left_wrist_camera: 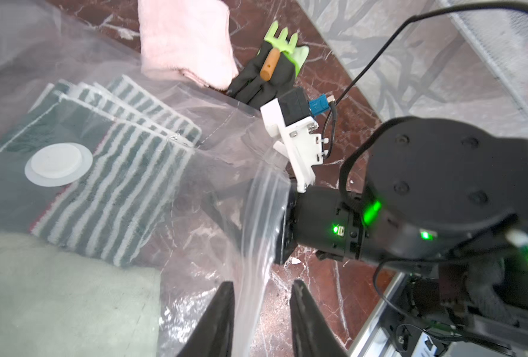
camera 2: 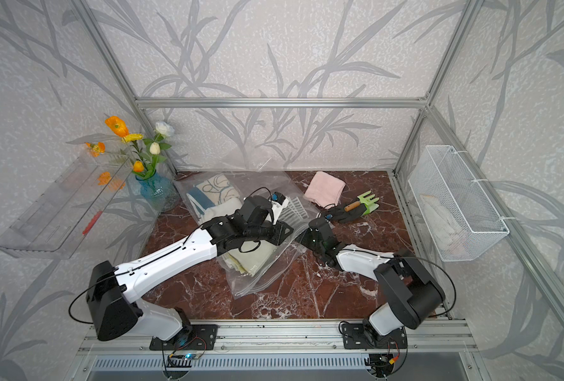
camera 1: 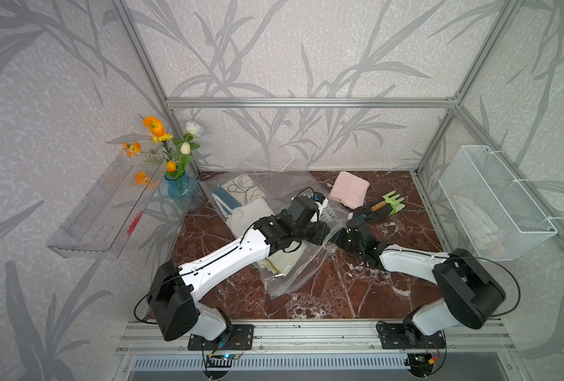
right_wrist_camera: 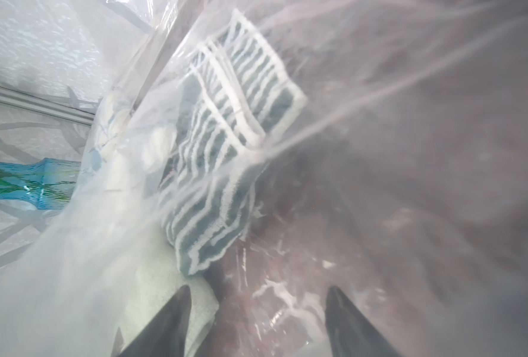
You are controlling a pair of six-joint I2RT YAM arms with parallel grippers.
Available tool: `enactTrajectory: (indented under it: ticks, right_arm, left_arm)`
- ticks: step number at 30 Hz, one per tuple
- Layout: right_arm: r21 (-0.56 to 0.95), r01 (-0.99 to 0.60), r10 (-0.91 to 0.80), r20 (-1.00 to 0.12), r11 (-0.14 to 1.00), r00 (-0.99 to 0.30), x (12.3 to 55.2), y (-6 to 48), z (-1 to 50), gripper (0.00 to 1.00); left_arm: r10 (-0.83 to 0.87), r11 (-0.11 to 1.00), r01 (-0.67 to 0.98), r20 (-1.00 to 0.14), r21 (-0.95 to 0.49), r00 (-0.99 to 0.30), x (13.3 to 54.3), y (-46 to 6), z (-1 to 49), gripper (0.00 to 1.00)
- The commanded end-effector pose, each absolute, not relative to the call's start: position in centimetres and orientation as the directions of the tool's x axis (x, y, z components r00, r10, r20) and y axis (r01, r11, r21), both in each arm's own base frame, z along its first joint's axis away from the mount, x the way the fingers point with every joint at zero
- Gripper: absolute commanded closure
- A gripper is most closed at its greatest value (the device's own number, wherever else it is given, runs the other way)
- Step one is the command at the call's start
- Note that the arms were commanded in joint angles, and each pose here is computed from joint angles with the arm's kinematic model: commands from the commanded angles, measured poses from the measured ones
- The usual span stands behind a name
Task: Place the folded towel into the vacuum bag
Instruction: Place the towel in the vacuum bag, then adjust the vacuum bag at the center of the board.
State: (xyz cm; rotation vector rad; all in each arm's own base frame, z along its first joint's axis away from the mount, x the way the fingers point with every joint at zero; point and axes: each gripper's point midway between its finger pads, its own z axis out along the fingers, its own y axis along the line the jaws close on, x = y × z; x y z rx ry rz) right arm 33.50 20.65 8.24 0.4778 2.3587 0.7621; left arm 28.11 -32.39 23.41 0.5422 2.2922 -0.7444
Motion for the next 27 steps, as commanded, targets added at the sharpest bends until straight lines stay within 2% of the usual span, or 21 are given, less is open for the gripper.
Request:
enactTrajectory:
  ticks: [1,8,11,15,20,27]
  right_arm:
    - [0.427,0.205,0.390,-0.410,0.881,-0.824,30.5,15.5,7.6,0.31]
    - [0.295,0.120,0.275,-0.568,0.948,-0.776,32.5,11.0,15.8,0.32]
    - [0.320,-0.011,0.189,-0.586,0.947,-0.788,34.0,13.4,18.1,0.35]
    - [0.363,-0.134,0.082,-0.521,0.922,-0.849,36.2,19.3,17.3,0.39]
    - [0.396,-0.207,0.009,-0.478,0.895,-0.878,39.8,25.4,14.6,0.45]
    - [0.349,-0.216,-0.068,-0.390,0.912,-0.918,43.3,28.8,8.3,0.47]
  left_arm:
    - [0.093,0.782,0.489,-0.705,-0.386,-0.704,30.1,-30.8,23.6,0.67]
    - [0.041,0.848,0.380,-0.669,-0.369,-0.742,34.6,-29.3,19.4,0.67]
    - [0.052,0.844,0.376,-0.639,-0.383,-0.768,35.7,-30.6,16.8,0.67]
    - [0.070,0.848,0.350,-0.571,-0.399,-0.818,36.7,-32.0,12.2,0.68]
    - [0.040,0.886,0.273,-0.525,-0.375,-0.850,37.3,-30.4,7.5,0.69]
    - [0.033,0.931,0.185,-0.431,-0.314,-0.902,33.4,-25.8,2.5,0.70]
